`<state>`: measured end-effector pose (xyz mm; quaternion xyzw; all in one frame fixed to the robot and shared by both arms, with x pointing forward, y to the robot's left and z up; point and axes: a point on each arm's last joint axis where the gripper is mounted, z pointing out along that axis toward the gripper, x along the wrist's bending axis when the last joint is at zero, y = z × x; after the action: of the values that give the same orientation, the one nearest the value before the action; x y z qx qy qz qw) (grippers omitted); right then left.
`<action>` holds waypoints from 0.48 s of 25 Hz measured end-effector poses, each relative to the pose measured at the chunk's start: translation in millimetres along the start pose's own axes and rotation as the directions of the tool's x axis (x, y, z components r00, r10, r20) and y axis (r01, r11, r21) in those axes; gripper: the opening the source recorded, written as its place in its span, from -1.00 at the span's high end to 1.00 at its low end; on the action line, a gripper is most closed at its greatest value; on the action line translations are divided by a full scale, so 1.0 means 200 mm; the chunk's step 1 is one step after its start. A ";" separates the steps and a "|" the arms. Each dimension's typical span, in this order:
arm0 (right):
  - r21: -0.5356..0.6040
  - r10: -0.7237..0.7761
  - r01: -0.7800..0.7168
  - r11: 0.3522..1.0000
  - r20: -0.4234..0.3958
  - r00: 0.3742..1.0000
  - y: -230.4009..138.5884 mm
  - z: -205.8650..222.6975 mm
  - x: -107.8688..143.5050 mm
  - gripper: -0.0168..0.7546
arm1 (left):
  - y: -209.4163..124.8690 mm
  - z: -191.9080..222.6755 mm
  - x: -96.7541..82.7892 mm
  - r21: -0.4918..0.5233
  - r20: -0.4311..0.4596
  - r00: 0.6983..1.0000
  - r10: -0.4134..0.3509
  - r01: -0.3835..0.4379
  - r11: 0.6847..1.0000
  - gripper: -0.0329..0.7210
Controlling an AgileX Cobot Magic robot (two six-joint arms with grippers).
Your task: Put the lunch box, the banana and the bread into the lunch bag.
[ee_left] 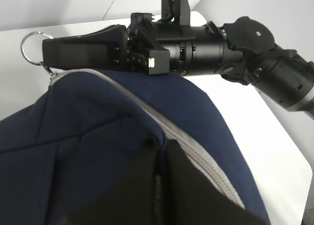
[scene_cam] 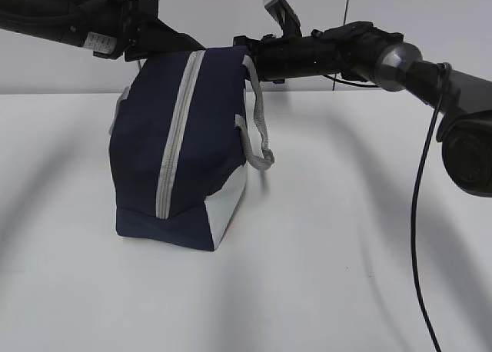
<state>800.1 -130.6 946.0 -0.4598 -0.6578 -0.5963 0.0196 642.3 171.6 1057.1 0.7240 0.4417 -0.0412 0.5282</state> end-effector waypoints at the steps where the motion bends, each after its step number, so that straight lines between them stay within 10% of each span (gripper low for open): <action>1: 0.000 0.005 -0.005 1.000 -0.001 1.000 -0.01 0.00 -0.01 1.00 | 0.00 0.00 0.00 0.000 0.000 1.000 0.000 0.000 1.000 0.88; 12: 0.004 0.006 -0.006 1.000 -0.002 1.000 -0.01 0.00 -0.01 0.83 | 0.00 0.00 0.00 -0.001 -0.001 1.000 0.001 -0.001 1.000 0.87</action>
<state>800.6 -131.1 942.9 -0.4613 -0.6574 -0.5953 0.0229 642.5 172.4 1057.1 0.7239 0.4417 -0.0402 0.5283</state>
